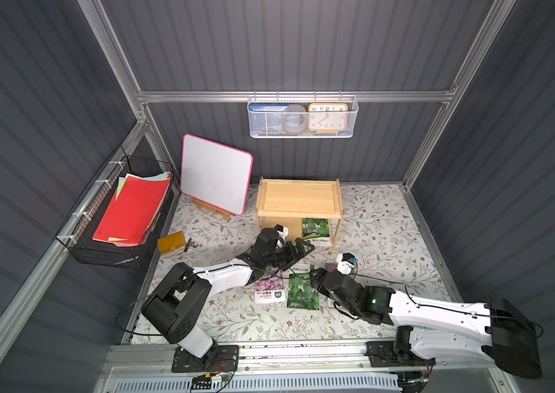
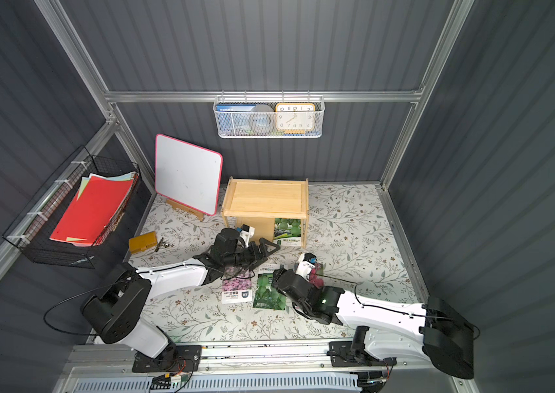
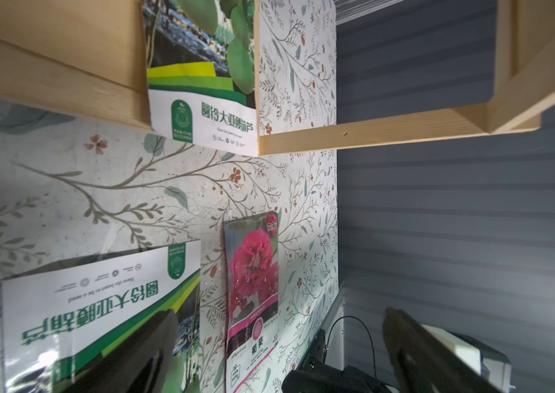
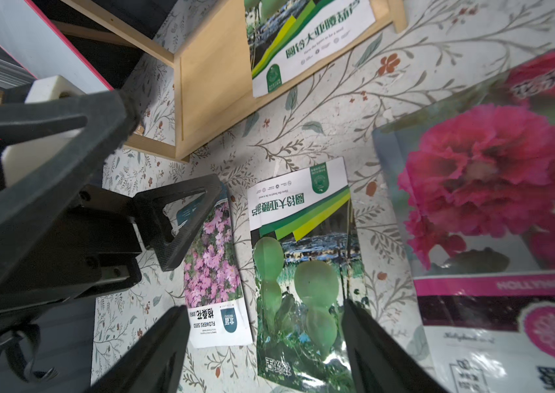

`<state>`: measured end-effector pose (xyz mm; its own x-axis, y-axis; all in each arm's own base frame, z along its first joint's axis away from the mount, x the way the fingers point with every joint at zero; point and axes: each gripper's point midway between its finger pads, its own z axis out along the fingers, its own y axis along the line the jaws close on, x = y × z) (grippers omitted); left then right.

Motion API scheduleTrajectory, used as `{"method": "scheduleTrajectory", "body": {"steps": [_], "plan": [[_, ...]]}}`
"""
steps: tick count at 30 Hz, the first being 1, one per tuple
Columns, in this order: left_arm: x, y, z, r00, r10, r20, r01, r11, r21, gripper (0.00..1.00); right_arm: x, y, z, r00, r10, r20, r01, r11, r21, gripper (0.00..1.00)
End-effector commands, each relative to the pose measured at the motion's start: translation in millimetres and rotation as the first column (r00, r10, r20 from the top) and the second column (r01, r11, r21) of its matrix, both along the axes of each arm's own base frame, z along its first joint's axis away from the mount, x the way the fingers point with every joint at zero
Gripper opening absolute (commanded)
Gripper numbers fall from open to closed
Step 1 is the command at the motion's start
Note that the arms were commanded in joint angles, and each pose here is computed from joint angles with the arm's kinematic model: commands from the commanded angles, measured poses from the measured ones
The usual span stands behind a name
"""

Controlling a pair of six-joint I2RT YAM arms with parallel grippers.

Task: Take the seed bag off the shelf
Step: Pick up the seed packet from the shelf.

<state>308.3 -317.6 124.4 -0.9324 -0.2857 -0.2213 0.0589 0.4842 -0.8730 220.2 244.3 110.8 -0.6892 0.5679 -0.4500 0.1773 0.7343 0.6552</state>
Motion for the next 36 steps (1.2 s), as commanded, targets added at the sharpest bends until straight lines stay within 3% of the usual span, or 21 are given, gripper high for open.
{"method": "scheduleTrajectory", "body": {"steps": [1, 8, 15, 36], "plan": [[3, -4, 18, 0.999, -0.003, 0.049, 0.004, 1.000, -0.021, 1.00, 12, 6, 2, 0.996, -0.092, 0.004, 0.091, 0.987, 0.131, 0.76], [9, 28, 41, 0.982, 0.140, 0.126, -0.147, 0.988, 0.052, 1.00, 30, -1, -23, 0.961, -0.275, -0.024, 0.272, 0.931, 0.242, 0.72], [3, 58, 60, 0.953, 0.242, 0.181, -0.260, 0.962, 0.085, 1.00, 53, 8, -30, 0.939, -0.345, -0.018, 0.330, 0.880, 0.341, 0.71], [-2, 64, 67, 0.951, 0.229, 0.208, -0.255, 0.961, 0.111, 1.00, 108, 12, -47, 0.920, -0.381, -0.093, 0.385, 0.829, 0.406, 0.64]]}}
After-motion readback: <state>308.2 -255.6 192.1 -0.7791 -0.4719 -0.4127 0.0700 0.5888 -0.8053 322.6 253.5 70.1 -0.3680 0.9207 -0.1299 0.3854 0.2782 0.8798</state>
